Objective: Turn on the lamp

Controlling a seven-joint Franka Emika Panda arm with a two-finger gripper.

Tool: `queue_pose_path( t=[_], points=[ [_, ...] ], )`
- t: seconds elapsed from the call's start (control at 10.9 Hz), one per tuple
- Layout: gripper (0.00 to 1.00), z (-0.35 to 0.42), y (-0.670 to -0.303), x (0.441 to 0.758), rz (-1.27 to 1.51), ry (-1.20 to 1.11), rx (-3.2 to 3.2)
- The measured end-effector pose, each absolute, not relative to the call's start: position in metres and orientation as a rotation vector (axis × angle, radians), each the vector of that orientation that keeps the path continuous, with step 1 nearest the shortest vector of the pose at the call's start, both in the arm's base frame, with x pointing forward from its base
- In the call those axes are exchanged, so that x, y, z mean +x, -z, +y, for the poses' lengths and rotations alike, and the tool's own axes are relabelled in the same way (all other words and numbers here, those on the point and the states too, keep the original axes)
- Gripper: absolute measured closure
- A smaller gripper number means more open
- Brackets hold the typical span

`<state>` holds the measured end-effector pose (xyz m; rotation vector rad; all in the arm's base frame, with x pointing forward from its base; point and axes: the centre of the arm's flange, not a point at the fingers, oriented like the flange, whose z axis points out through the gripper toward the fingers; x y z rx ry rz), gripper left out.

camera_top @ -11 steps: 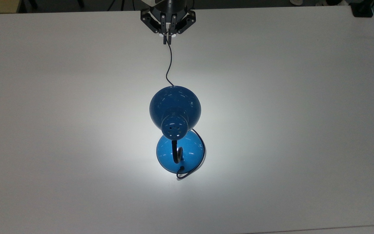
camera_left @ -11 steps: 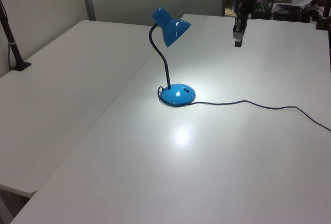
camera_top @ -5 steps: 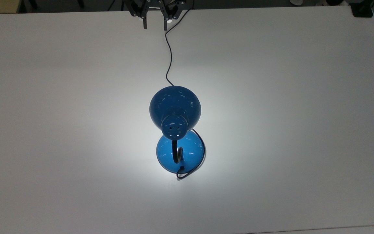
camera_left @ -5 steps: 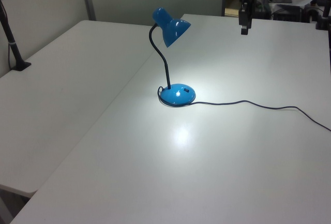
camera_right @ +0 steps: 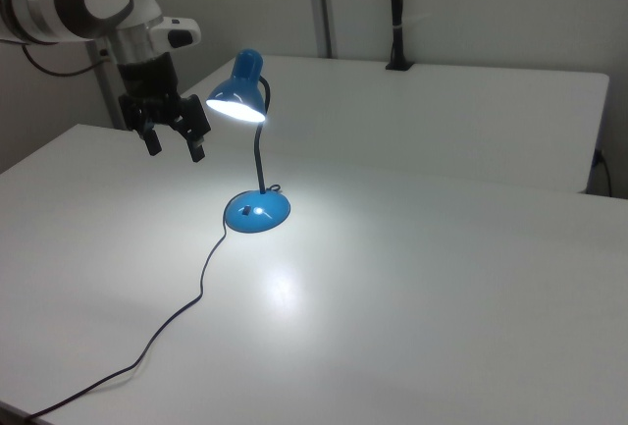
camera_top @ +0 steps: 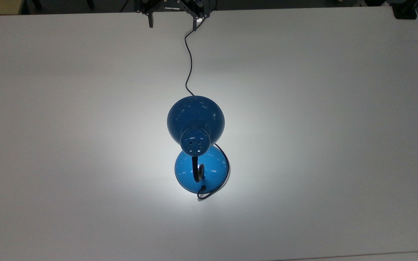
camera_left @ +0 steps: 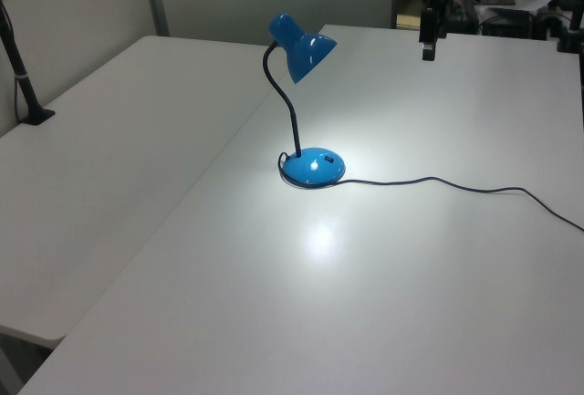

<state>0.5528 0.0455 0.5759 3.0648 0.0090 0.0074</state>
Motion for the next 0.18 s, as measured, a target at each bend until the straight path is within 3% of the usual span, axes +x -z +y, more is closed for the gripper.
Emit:
queue_pose_path(
  t=[0.18],
  points=[
    [0.00,0.0365,-0.5872,0.5551,-0.017,-0.042,3.067]
  ],
)
